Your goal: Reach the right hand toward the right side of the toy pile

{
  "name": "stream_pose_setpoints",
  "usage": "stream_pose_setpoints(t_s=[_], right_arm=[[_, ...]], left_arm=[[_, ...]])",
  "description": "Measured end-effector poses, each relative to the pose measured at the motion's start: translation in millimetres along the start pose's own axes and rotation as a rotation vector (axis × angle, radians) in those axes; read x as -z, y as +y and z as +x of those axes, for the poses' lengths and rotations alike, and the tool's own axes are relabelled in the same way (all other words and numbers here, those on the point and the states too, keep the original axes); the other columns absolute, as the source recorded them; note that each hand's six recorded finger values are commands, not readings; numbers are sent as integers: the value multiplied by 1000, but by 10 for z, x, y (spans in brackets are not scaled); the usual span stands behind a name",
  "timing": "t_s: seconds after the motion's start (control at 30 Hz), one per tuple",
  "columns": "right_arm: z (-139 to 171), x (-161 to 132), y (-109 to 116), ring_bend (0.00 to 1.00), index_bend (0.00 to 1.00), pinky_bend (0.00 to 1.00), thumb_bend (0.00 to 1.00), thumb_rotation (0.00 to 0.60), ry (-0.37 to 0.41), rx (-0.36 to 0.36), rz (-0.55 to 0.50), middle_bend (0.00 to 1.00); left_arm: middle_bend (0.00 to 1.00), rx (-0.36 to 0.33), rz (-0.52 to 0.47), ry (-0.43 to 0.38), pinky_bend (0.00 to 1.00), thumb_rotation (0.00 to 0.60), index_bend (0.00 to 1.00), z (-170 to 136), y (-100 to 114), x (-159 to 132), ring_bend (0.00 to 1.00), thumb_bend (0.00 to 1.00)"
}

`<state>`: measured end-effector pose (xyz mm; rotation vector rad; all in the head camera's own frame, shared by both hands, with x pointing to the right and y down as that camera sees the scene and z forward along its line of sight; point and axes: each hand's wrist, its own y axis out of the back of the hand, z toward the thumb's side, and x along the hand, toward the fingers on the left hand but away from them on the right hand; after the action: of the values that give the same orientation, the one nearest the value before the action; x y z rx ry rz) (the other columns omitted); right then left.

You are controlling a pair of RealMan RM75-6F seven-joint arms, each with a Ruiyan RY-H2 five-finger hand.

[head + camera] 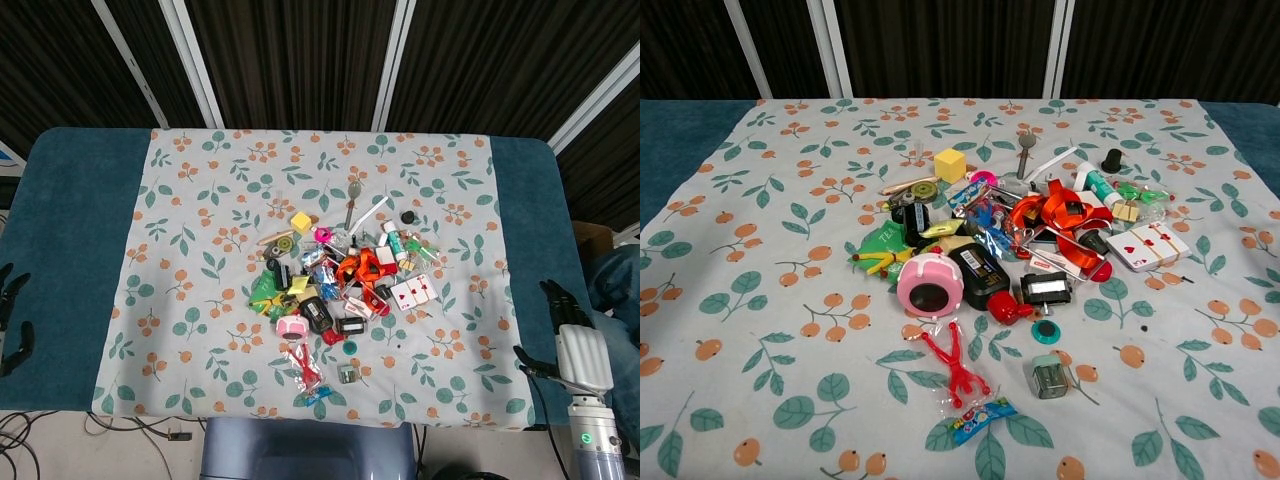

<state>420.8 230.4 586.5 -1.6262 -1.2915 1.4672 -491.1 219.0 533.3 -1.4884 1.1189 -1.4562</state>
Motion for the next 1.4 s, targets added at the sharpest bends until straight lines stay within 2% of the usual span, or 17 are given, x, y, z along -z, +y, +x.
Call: stream_pose_setpoints(t_s=[0.23,0.43,0.7,0.87,0.97,1.4], right_arm=[[-10,-31,-36,107,7,236,232,600,25,-25,-10,88],[-124,-176,-46,105,12,236,232,600,118,-69,2,110],[-507,-568,-172,104,44,235,262,600,268,-198,95,137],[-771,-827,-384,93,66,236,279,600,310,-314,159,160],[-900,-953,-510,87,89,235,288,600,314,-358,210,182],[-1132,-1366,-827,80,118,236,307,600,356,-373,336,195]], left_arm=[[0,3,-5,-2,74,600,109,1,-13,-16,36,585],[0,5,-5,1,74,600,109,3,-13,-12,36,585],[0,7,-7,-1,74,600,108,-3,-21,-17,36,585],[0,6,-13,0,74,600,109,-5,-12,-14,36,585],[0,7,-16,2,74,600,109,0,-9,-9,36,585],[0,10,-22,5,74,600,109,2,-7,-2,36,585]])
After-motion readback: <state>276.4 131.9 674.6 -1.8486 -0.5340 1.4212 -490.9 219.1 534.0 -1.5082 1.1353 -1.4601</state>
